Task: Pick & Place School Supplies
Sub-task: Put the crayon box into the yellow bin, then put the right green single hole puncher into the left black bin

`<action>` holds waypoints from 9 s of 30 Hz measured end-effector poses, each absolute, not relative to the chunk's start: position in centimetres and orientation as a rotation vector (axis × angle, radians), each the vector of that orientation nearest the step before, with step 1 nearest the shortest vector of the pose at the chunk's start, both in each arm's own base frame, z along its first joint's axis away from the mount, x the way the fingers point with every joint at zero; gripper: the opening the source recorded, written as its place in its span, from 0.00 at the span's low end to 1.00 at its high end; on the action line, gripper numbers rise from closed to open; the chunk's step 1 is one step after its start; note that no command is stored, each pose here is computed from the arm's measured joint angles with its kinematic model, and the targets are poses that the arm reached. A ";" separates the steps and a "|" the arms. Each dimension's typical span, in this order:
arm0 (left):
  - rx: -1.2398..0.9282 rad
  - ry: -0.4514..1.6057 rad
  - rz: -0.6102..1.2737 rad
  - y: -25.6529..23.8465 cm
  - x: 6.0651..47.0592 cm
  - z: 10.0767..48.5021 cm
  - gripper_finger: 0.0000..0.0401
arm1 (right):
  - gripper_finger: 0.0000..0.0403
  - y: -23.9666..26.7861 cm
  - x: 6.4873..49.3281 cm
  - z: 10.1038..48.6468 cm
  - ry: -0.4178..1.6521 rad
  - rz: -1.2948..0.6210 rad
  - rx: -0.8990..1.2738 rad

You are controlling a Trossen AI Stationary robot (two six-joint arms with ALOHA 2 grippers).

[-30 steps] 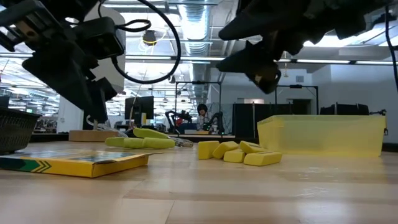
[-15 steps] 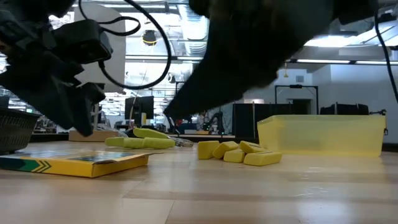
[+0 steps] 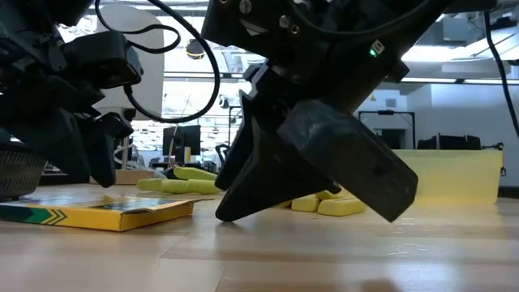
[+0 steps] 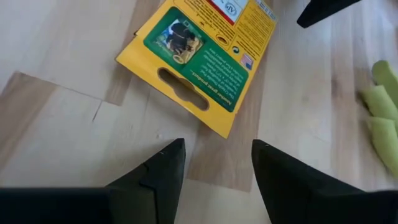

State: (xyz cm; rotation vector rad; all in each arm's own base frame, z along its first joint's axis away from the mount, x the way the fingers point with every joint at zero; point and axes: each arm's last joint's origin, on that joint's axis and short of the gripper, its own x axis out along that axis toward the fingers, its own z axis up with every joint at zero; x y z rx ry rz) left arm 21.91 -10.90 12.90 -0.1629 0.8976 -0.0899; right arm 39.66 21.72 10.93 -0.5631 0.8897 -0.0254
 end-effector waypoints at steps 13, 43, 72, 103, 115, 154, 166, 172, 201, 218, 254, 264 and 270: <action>-0.190 0.877 -0.072 -10.9 22.1 13.0 0.45 | 0.44 22.9 39.9 11.5 0.815 0.004 -0.635; -0.190 0.847 -0.064 -10.9 22.3 13.2 0.45 | 0.44 23.2 40.0 11.9 0.804 0.011 -0.631; -0.197 0.836 -0.068 -10.9 22.4 13.3 0.45 | 0.11 21.7 43.5 9.1 0.790 -0.020 -0.626; -0.158 0.798 -0.041 -10.8 22.5 13.4 0.45 | 0.00 18.8 35.8 22.5 0.969 -0.309 -0.663; -0.143 0.777 -0.042 -10.8 22.7 13.5 0.45 | 0.00 14.0 32.7 25.8 1.131 -0.544 -0.681; -0.162 0.751 -0.050 -10.9 22.9 13.8 0.45 | 0.00 2.2 18.3 21.3 1.251 -0.841 -0.288; -0.168 0.739 -0.034 -10.8 23.0 13.8 0.45 | 0.32 2.6 20.2 22.5 1.128 -0.780 -0.227; -0.168 0.739 -0.033 -10.8 23.0 13.8 0.45 | 0.47 3.5 20.9 22.9 1.053 -0.740 -0.195; 0.155 0.624 0.489 -5.4 24.3 14.1 0.49 | 0.50 12.8 29.5 17.1 0.692 -0.334 -0.130; 0.103 0.768 0.455 1.6 25.0 13.7 0.49 | 0.52 11.5 32.3 14.0 0.699 -0.263 -0.131; 0.033 0.791 0.411 1.7 23.6 12.1 0.30 | 0.48 10.5 33.2 14.4 0.657 -0.234 -0.086; 0.014 0.783 0.412 2.2 23.7 12.2 0.22 | 0.46 10.6 33.3 14.4 0.655 -0.219 -0.078; 0.022 0.789 0.386 2.5 23.7 12.2 0.06 | 0.46 10.6 33.3 14.5 0.647 -0.218 -0.075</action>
